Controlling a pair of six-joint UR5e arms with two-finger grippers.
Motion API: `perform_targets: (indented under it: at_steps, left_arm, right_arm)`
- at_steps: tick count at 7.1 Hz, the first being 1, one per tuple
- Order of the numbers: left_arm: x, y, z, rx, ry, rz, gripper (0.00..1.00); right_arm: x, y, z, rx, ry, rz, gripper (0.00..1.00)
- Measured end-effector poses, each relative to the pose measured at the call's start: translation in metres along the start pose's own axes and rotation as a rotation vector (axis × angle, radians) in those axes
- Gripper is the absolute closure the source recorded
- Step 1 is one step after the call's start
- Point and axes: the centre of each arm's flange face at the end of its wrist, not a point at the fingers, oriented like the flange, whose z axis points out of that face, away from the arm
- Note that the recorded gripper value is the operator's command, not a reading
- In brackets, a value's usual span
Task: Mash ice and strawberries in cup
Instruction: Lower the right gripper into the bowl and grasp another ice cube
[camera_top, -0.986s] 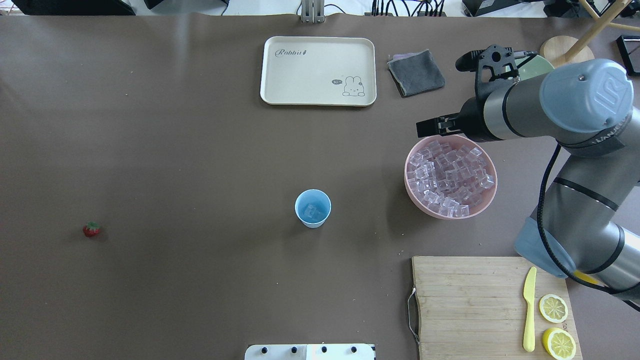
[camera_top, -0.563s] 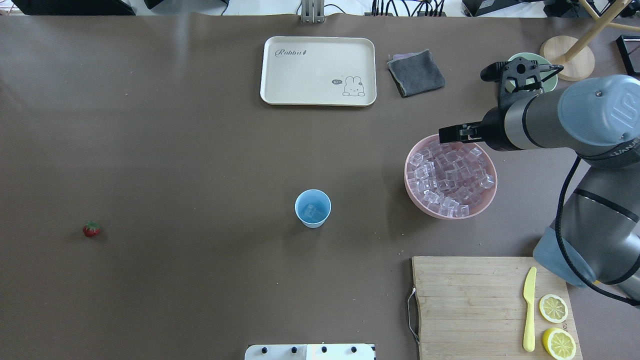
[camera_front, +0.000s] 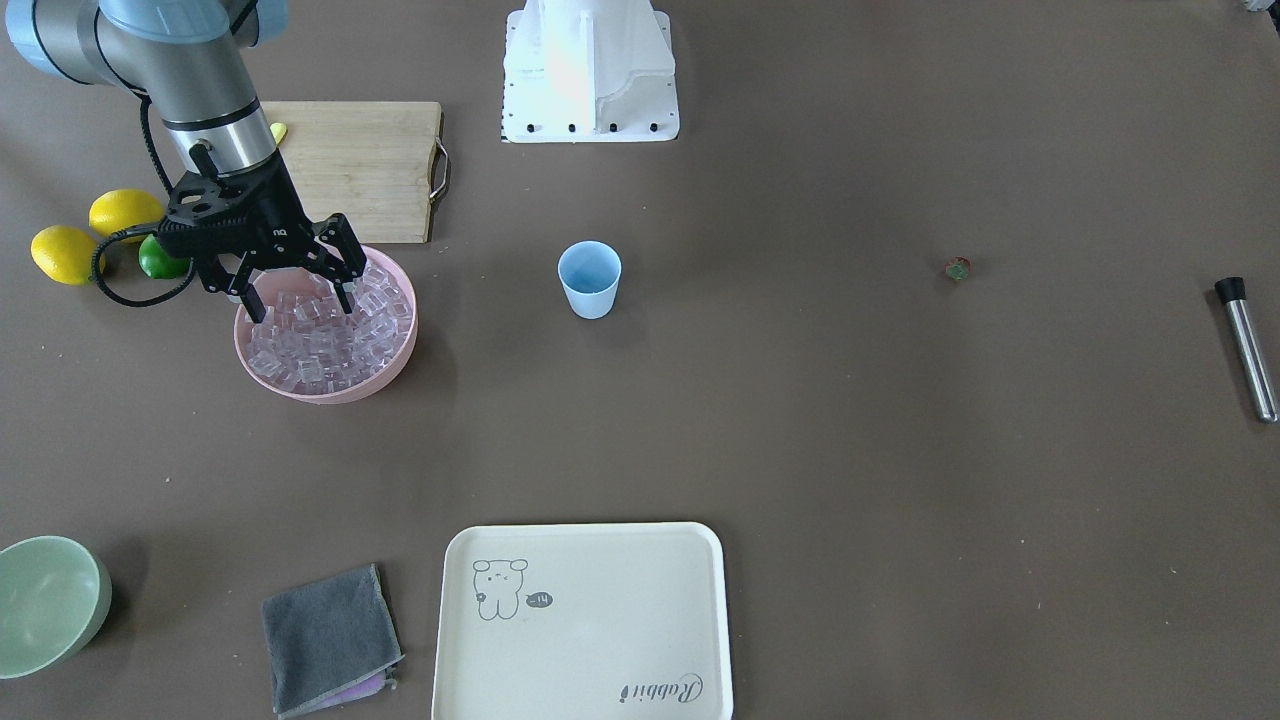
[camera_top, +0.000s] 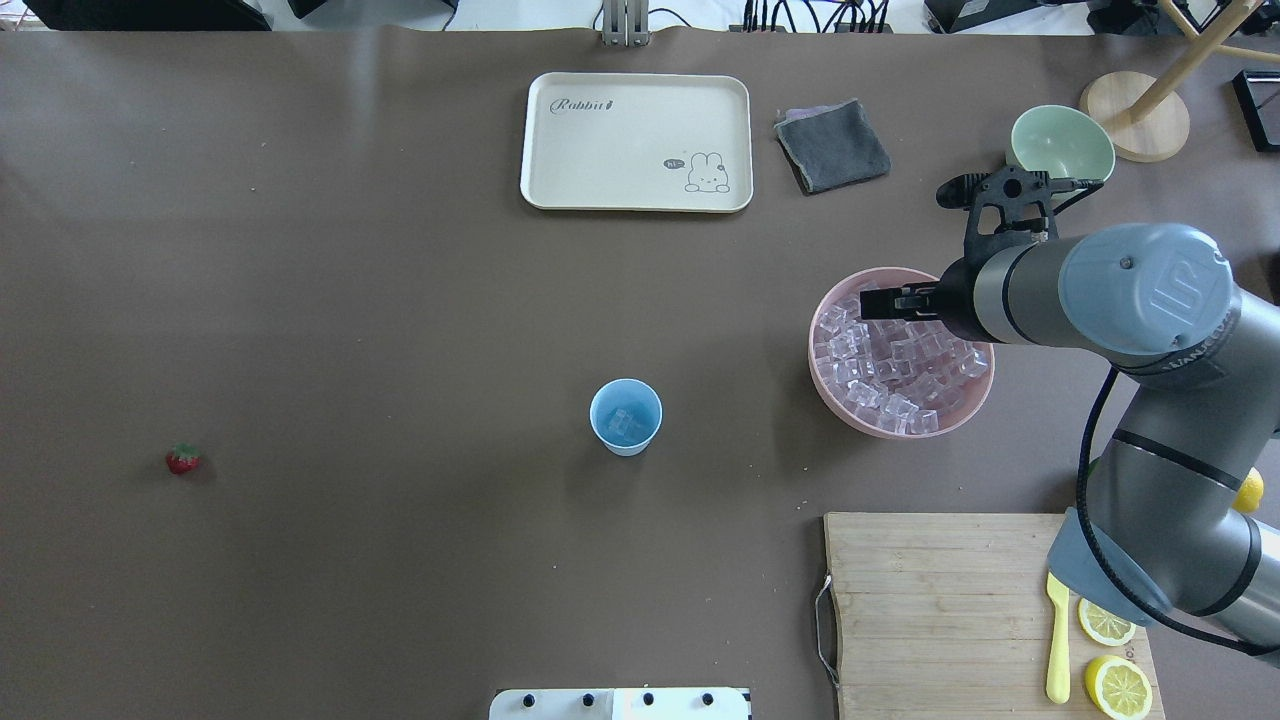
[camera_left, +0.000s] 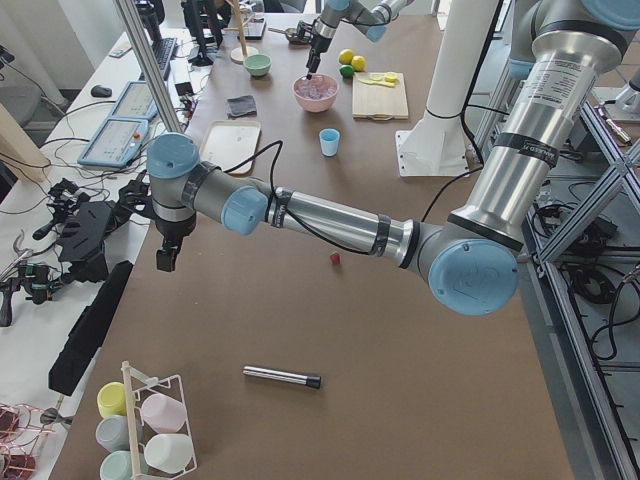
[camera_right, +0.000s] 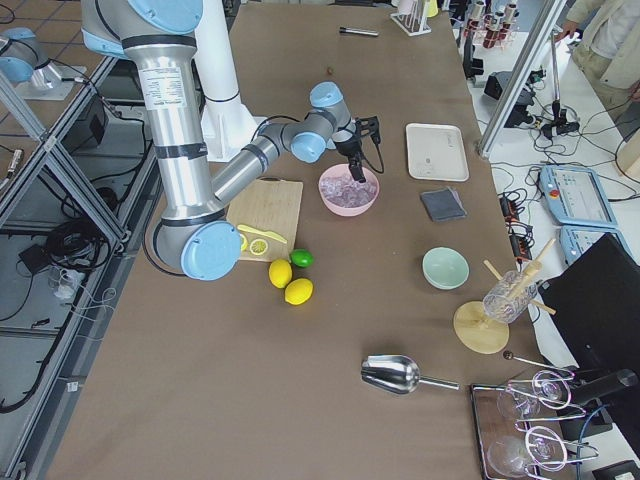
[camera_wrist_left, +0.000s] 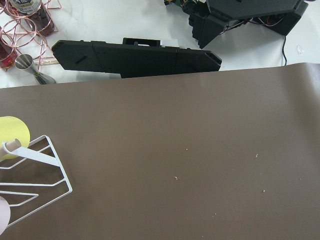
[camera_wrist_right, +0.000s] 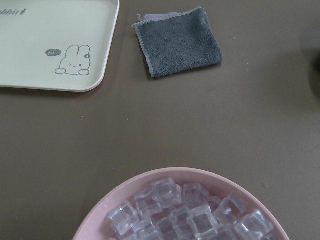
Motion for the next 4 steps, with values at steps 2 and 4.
perform_targets:
  at_steps: [2, 4]
  left_arm:
    - [-0.001, 0.002, 0.0, -0.001, 0.0, -0.001, 0.02]
    - [-0.001, 0.003, 0.0, -0.001, -0.001, -0.001, 0.02]
  right_arm:
    - [-0.003, 0.018, 0.016, -0.007, 0.033, -0.016, 0.01]
    - [0.0, 0.029, 0.04, -0.009, 0.082, -0.032, 0.02]
